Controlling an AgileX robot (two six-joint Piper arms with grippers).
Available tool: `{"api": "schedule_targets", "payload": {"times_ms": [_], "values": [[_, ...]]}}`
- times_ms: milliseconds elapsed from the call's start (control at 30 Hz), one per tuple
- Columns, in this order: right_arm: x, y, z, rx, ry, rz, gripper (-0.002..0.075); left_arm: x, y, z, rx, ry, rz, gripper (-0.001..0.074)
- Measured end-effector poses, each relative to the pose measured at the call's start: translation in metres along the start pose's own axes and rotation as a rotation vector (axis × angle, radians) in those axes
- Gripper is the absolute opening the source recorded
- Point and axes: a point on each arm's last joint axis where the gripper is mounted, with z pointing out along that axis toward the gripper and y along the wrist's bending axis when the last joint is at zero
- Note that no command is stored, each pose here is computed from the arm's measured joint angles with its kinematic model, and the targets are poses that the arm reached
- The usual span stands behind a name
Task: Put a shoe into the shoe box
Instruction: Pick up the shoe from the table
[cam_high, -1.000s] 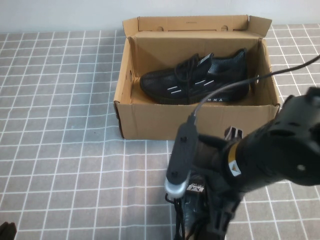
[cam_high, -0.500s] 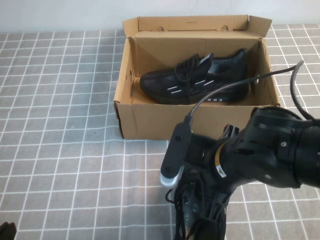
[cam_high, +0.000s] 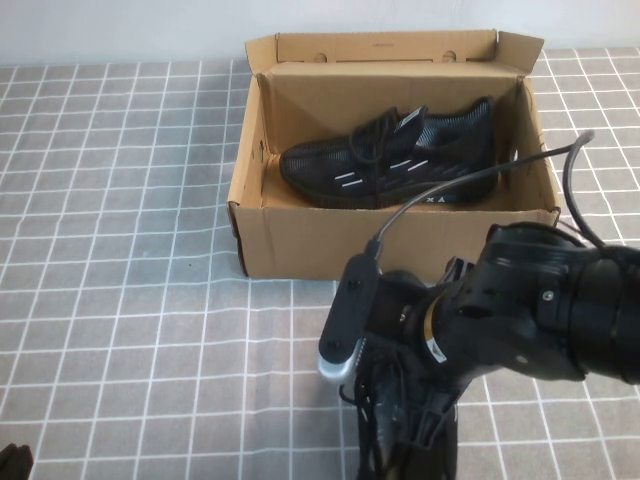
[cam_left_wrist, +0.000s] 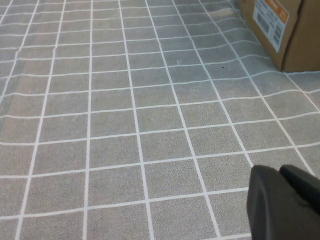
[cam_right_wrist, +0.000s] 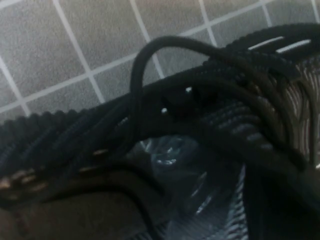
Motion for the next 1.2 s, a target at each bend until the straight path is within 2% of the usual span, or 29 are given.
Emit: {"api": "schedule_targets", "payload": {"times_ms": [167,333,500,667,800,1200], "values": [[0.003,-0.003,-0.022,-0.004,0.0,0.03,0.0002,0.0,0.0,0.0,0.0,0.0,0.0,-0.0001],[0.005,-0.012,-0.076,-0.008,-0.028,0.092,0.0001,0.0,0.0,0.0,0.0,0.0,0.0,-0.0001],[-0.003,-0.027,-0.148,0.01,-0.194,0.153,0.0,0.0,0.0,0.0,0.0,0.0,0.0,-0.0001],[-0.016,-0.037,-0.189,0.029,-0.336,0.183,0.0,0.0,0.0,0.0,0.0,0.0,0.0,-0.0001],[-0.022,-0.042,-0.202,0.042,-0.385,0.191,0.0,0.0,0.0,0.0,0.0,0.0,0.0,-0.0001],[-0.033,-0.044,-0.188,0.04,-0.349,0.184,0.0,-0.002,0.001,0.0,-0.01,-0.02,0.034,-0.0001]]}}
